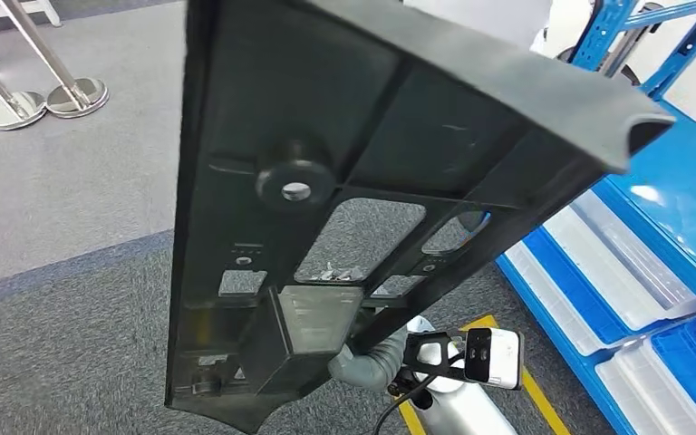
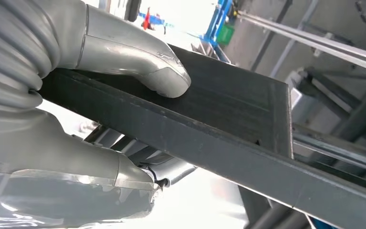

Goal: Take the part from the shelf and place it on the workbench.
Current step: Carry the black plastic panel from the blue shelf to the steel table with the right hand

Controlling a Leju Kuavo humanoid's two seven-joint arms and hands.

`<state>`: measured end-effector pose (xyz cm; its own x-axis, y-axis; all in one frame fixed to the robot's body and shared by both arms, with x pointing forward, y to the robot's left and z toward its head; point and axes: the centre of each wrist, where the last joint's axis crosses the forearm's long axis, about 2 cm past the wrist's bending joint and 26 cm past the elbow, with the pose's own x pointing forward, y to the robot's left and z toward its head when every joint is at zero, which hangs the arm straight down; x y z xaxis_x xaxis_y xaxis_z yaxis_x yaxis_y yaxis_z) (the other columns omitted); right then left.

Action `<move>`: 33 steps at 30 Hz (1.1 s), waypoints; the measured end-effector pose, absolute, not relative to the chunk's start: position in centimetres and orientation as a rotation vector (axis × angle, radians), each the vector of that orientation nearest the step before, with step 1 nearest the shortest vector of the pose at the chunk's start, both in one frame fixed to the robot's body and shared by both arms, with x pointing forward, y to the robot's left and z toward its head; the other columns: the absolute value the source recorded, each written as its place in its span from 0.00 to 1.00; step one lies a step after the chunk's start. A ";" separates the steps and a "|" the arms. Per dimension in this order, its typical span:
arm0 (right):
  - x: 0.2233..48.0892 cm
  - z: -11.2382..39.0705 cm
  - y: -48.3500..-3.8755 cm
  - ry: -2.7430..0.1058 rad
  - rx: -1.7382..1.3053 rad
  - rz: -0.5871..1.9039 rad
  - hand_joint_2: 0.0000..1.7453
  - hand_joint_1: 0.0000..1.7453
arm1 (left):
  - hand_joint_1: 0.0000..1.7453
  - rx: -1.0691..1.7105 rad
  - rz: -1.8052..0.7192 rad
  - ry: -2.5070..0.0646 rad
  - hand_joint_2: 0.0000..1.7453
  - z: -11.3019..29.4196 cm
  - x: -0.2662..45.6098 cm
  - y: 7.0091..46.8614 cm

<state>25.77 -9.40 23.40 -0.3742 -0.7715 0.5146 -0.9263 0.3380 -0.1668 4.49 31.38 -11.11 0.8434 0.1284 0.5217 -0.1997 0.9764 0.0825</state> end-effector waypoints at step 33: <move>25.5 23.8 -6.2 -2.170 1.579 0.805 1.00 1.00 | 0.00 0.100 0.139 -0.512 1.00 -11.1 5.1 30.0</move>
